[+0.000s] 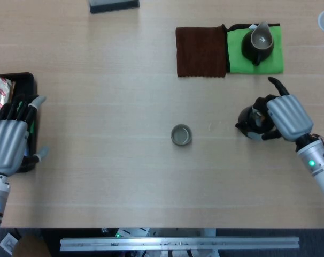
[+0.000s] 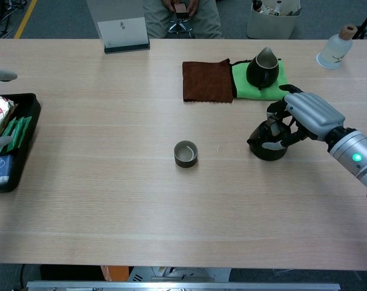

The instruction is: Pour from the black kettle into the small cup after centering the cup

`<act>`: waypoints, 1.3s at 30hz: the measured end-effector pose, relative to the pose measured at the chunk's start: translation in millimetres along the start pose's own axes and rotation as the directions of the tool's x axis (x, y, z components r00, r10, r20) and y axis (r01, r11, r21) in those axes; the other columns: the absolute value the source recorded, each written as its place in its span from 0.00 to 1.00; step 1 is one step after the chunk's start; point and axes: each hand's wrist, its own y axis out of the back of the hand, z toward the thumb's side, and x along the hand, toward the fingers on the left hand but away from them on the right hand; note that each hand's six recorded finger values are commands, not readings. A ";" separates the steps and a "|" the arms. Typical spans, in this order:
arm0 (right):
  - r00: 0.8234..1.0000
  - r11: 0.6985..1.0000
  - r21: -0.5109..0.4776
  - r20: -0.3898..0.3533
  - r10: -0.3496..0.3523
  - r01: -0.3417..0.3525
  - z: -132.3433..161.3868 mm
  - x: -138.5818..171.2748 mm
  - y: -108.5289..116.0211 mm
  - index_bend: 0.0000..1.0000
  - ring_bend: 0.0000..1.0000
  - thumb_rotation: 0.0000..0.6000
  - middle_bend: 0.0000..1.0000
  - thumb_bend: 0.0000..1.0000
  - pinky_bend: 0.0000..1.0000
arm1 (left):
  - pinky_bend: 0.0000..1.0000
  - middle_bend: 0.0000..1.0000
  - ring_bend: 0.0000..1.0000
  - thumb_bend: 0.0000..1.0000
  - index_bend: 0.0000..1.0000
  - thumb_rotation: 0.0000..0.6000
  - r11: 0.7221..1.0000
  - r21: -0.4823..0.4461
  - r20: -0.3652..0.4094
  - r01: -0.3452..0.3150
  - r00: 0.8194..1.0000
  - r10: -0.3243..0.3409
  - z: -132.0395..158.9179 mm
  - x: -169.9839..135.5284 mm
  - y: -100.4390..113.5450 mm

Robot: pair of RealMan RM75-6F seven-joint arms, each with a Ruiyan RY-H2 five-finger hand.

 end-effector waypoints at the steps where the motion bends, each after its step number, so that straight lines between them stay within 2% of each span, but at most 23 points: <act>1: 1.000 1.000 0.010 -0.003 0.002 -0.001 0.7 -0.2 1.4 0.63 0.47 0.88 0.54 0.00 0.02 | 0.15 0.12 0.08 0.22 0.09 1.00 1.000 0.000 0.000 0.000 1.000 0.000 0.0 -0.1 0.1; 5: 1.000 0.999 0.035 -0.014 0.005 -0.005 3.3 0.0 6.6 0.60 0.44 0.88 0.51 0.00 0.02 | 0.15 0.12 0.08 0.22 0.09 1.00 1.000 0.001 -0.002 0.001 1.000 -0.001 -0.6 -0.4 0.2; 13: 1.000 0.998 0.070 -0.022 0.012 -0.010 5.3 1.8 13.6 0.60 0.41 0.87 0.49 0.00 0.01 | 0.15 0.12 0.08 0.22 0.09 1.00 1.000 0.000 -0.003 0.002 1.000 -0.002 -1.4 -0.6 0.9; 23: 1.000 0.997 0.082 -0.018 0.004 -0.003 6.7 4.0 25.9 0.53 0.35 0.88 0.44 0.00 0.01 | 0.15 0.12 0.08 0.22 0.09 1.00 1.000 -0.002 -0.005 -0.007 1.000 0.007 -3.7 0.9 3.2; 39: 0.995 0.986 0.128 0.000 0.104 -0.103 8.5 0.9 15.1 0.52 0.32 0.88 0.42 0.00 0.00 | 0.15 0.12 0.08 0.22 0.09 1.00 1.000 -0.004 -0.014 -0.010 1.000 0.010 -9.0 0.8 4.0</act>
